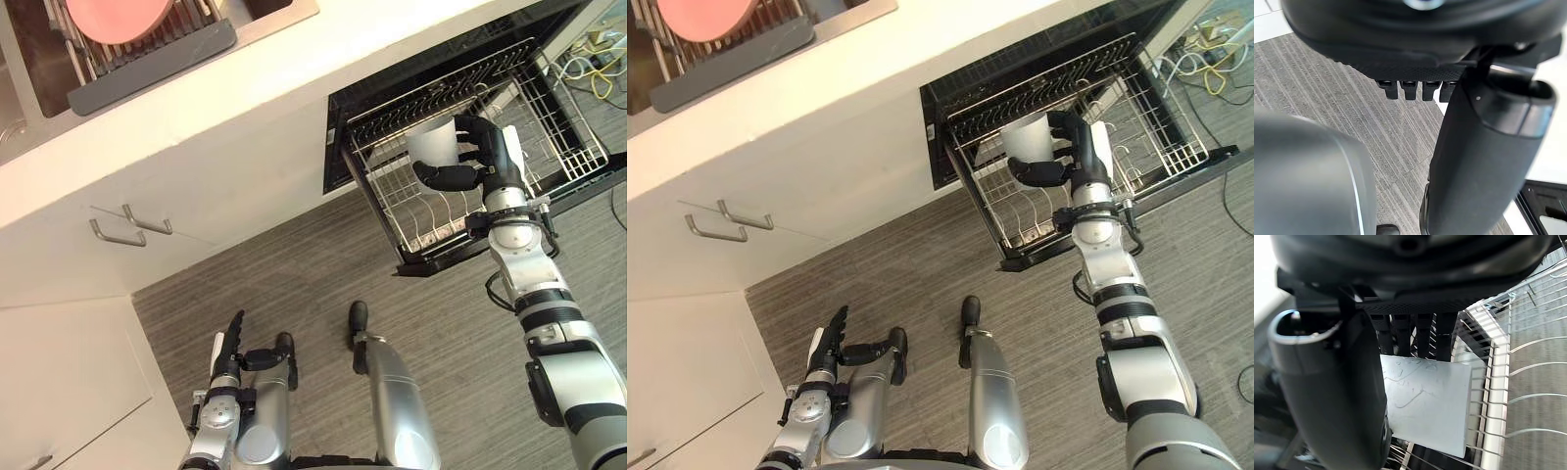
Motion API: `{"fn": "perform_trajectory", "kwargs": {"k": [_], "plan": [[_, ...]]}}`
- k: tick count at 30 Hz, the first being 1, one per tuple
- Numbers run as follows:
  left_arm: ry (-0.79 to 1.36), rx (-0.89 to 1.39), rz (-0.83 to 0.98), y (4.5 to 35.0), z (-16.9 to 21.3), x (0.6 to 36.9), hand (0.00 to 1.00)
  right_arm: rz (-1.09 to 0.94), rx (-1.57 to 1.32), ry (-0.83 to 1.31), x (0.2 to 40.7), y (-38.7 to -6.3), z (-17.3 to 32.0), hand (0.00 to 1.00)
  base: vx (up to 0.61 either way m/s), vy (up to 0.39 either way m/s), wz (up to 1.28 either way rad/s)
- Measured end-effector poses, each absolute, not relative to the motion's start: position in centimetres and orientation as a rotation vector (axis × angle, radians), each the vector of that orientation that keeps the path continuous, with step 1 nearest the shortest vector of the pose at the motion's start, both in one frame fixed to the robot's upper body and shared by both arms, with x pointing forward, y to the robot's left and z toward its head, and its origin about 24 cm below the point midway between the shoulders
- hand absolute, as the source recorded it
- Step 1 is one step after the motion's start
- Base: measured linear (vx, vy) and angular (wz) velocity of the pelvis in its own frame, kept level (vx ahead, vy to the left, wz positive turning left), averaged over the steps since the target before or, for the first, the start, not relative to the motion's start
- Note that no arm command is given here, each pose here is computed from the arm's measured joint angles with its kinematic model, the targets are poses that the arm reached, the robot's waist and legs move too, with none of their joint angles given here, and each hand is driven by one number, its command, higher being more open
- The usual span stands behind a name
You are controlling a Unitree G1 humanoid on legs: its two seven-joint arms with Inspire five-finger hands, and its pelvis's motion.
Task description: Walk over to the sink, pick up the cup, carry it to the dishwasher, place the cup inside the dishwasher, then close the dishwasher door
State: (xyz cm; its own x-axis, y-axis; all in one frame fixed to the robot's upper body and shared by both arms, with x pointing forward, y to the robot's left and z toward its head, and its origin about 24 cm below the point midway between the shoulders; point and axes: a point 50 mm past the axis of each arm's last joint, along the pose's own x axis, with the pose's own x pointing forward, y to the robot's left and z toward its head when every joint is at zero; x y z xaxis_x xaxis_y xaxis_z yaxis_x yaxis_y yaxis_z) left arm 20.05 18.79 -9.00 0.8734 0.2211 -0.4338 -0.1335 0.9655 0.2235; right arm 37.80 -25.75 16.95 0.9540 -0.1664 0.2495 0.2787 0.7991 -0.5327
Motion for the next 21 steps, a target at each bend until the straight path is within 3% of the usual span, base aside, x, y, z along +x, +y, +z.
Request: {"fn": "perform_trajectory", "kwargs": {"k": [17, 18, 21], "plan": [[0.441, 0.167, 0.185, 17.7, -8.5, 20.9, 1.00, -0.256, -0.675, -0.149, 39.1, -25.6, 18.0, 0.00, -0.01, 0.004, 0.04], [0.441, 0.167, 0.185, 17.7, -8.5, 20.9, 1.00, -0.259, -0.674, -0.142, 39.2, -25.7, 17.9, 1.00, 0.00, 0.000, 0.00], [0.440, 0.168, 0.185, 17.7, -8.5, 21.0, 1.00, -0.264, -0.673, -0.129, 39.2, -25.8, 17.8, 1.00, 0.00, 0.000, 0.00]]}}
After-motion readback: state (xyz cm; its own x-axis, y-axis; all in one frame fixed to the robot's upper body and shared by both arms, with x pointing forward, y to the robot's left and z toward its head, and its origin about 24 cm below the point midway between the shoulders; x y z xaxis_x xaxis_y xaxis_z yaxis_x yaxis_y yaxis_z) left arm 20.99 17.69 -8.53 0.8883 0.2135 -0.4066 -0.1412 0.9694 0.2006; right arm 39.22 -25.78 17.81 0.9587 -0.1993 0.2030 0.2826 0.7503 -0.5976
